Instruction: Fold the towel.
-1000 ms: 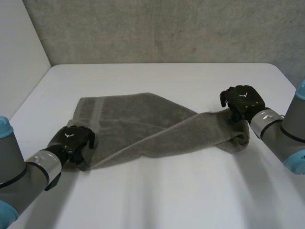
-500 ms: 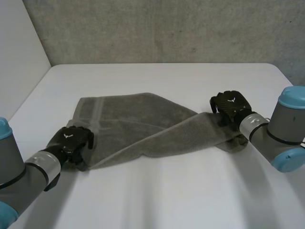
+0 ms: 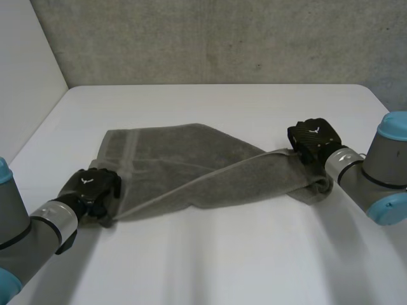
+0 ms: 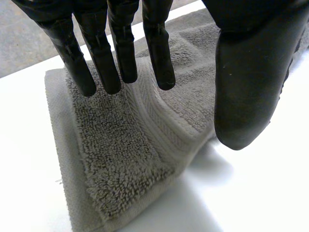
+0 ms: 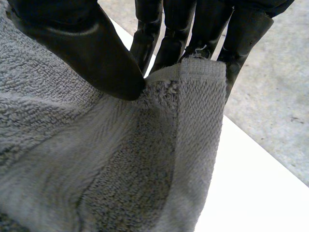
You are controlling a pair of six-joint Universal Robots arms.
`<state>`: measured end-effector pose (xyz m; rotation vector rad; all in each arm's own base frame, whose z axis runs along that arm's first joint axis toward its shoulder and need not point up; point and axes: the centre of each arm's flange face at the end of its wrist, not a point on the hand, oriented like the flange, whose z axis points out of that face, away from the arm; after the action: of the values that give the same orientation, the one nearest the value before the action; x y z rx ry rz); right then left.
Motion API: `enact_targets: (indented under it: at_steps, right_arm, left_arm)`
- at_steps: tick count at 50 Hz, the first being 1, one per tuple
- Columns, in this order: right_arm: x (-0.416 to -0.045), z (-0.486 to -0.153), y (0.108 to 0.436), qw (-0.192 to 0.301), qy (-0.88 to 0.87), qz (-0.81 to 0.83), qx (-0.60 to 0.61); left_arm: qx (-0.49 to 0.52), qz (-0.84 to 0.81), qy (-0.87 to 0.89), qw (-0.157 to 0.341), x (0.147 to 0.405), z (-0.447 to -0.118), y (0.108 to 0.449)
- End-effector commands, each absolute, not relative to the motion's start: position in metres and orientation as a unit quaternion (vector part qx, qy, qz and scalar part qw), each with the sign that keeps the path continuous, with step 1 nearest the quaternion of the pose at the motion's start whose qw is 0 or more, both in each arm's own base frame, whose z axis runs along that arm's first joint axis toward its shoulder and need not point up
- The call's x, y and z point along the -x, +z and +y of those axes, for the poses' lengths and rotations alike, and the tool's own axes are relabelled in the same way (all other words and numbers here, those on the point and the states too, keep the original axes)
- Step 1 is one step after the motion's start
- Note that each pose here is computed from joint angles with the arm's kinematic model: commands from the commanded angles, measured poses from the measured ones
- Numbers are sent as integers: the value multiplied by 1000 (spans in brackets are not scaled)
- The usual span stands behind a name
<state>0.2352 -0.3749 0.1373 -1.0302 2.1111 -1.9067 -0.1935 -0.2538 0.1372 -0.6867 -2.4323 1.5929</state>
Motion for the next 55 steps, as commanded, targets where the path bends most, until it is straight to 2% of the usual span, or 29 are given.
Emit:
enact_targets:
  at_steps: [1,12,43,48,50,51,53,54,55]
  right_arm:
    - [-221,-380,149,46,-638,697,325]
    - [-211,-385,154,39,-641,700,313]
    - [-211,-381,154,43,-634,705,313]
    - [-213,-374,173,50,-628,709,318]
    - [-216,-366,199,64,-631,700,329]
    - [-216,-366,199,64,-631,700,329]
    - [-218,-357,234,80,-641,685,338]
    - [-218,-357,234,80,-641,685,338]
    - [-217,-352,253,86,-647,677,340]
  left_arm:
    - [227,-812,532,75,192,-255,137]
    - [227,-810,537,68,189,-257,138]
    - [234,-802,548,48,183,-268,135]
    - [232,-776,585,35,182,-279,158]
    - [218,-745,630,24,178,-290,191]
    - [218,-745,630,24,178,-290,191]
    - [210,-705,677,13,177,-298,228]
    - [210,-705,677,13,177,-298,228]
    - [205,-681,703,11,177,-300,250]
